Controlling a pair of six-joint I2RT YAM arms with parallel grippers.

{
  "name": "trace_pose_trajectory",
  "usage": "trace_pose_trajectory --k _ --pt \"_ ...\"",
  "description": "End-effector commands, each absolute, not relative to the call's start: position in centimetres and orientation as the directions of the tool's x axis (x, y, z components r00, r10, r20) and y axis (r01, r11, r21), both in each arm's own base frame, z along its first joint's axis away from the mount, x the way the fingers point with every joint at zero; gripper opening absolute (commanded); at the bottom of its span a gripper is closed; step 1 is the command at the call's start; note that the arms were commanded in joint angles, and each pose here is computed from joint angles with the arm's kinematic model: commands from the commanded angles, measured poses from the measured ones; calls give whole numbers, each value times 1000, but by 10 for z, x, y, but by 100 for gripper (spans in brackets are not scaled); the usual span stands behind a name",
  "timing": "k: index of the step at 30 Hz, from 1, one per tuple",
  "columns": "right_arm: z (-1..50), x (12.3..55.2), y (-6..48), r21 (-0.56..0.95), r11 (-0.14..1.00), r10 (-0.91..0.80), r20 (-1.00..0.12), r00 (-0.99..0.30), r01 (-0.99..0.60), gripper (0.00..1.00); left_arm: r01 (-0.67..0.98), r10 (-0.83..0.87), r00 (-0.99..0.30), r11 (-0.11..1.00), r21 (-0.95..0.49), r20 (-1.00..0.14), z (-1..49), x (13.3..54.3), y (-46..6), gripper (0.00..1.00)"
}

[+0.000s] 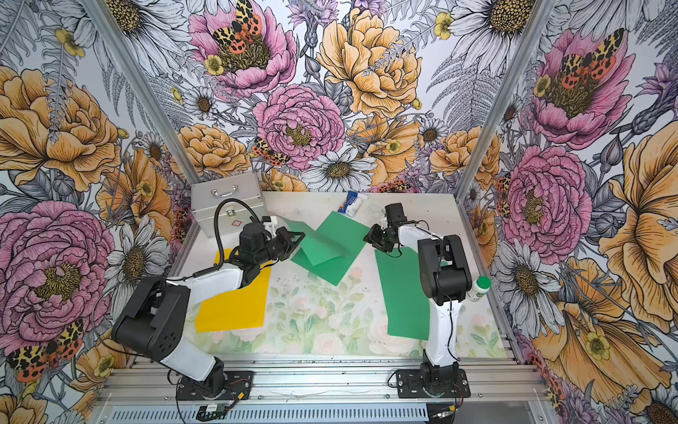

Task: Sort the scattered colored papers by color
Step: Adjust the colored paper at the center of the board.

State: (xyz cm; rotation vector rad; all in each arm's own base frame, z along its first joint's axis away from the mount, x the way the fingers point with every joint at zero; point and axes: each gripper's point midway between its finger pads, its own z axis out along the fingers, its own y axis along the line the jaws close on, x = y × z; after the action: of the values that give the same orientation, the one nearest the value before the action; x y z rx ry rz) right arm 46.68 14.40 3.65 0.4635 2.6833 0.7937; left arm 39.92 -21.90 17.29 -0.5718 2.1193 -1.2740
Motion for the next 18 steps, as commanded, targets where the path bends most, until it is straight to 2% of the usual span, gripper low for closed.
trace_pose_trajectory --k 1,8,18 --pt "23 465 135 496 835 380 -206 -902 238 47 -82 -583 -723 605 -792 -371 164 389 -202 0" --pt "6 457 122 459 836 416 -176 -892 300 45 -57 -554 -710 661 -749 -435 178 379 -197 0" --pt "1 436 90 436 797 515 -130 -847 417 44 -30 -524 -710 691 -723 -471 187 374 -202 0"
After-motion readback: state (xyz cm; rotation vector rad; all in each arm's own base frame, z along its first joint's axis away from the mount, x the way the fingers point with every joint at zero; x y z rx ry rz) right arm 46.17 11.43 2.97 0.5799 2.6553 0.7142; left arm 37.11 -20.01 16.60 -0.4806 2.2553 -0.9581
